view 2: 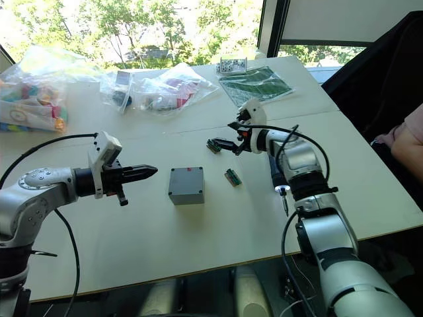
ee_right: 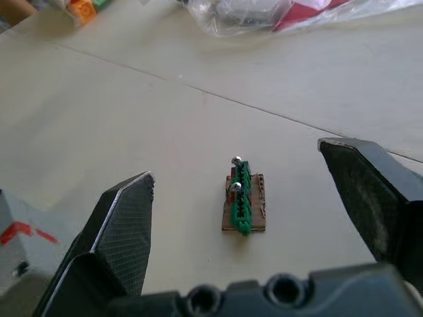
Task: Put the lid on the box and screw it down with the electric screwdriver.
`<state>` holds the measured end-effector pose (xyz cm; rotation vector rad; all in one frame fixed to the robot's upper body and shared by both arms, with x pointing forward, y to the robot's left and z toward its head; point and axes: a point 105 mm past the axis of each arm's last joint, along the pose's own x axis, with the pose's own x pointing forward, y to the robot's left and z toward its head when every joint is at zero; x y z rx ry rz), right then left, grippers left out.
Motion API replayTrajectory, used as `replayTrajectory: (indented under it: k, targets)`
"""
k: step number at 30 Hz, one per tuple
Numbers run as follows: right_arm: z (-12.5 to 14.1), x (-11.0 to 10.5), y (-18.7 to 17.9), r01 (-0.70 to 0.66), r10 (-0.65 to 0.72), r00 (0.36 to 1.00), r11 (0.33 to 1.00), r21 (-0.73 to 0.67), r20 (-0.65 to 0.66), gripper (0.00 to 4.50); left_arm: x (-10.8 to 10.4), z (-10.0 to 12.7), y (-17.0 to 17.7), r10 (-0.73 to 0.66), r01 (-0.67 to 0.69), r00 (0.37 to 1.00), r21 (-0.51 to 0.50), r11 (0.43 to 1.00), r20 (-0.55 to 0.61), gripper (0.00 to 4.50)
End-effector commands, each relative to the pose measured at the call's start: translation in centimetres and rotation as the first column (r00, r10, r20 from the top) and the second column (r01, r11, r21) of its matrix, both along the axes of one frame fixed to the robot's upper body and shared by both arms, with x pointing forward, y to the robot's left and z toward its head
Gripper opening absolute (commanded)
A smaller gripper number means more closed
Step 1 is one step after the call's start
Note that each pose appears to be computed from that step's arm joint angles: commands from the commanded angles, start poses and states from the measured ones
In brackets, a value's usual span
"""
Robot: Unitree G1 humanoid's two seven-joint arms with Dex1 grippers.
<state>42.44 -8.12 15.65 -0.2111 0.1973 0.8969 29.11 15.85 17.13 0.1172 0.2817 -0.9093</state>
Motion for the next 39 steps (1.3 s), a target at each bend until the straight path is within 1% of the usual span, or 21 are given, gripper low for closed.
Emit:
replayTrajectory:
  k: [1, 3, 4, 12, 27, 30, 33, 39]
  targets:
    - [1.0, 1.1, 0.9, 0.001, 0.000, 0.998, 1.000, -0.010, 0.063, 2.97, -0.4, 0.8, -0.1, 0.006, -0.005, 0.999, -0.012, 1.000, 0.043, 0.00]
    - [0.6, 1.4, 1.2, -0.004, 0.006, 0.998, 0.999, -0.036, 0.066, 2.29, -0.7, 0.6, -0.3, 0.009, -0.008, 0.999, -0.014, 1.000, 0.039, 0.00]
    - [0.4, 1.5, 1.3, 0.002, 0.001, 0.998, 0.999, -0.040, 0.063, 2.02, -0.8, 0.5, -0.3, 0.010, -0.010, 0.999, -0.015, 1.000, 0.035, 0.00]
    - [-0.5, 1.6, 1.7, -0.013, 0.020, 0.997, 0.996, -0.088, 0.070, 2.02, -1.1, -0.1, -0.2, 0.022, -0.022, 1.000, -0.010, 1.000, 0.022, 0.00]
    - [-1.2, 1.7, 1.6, 0.012, -0.009, 0.999, 0.997, -0.081, 0.046, 2.02, -1.0, -0.9, -0.3, 0.016, -0.016, 1.000, -0.003, 1.000, 0.005, 0.00]
    - [-1.2, 1.8, 1.6, 0.021, -0.017, 0.999, 0.997, -0.075, 0.048, 1.25, -1.0, -0.9, -0.4, 0.015, -0.015, 1.000, -0.003, 1.000, 0.005, 0.00]
    - [-1.3, 1.8, 1.6, 0.022, -0.018, 0.999, 0.997, -0.074, 0.047, 0.02, -0.9, -1.0, -0.4, 0.016, -0.016, 1.000, -0.002, 1.000, 0.004, 0.00]
    - [-1.3, 1.8, 1.6, 0.021, -0.017, 0.999, 0.997, -0.077, 0.048, 0.02, -1.0, -0.9, -0.4, 0.017, -0.017, 1.000, -0.006, 1.000, 0.006, 0.00]
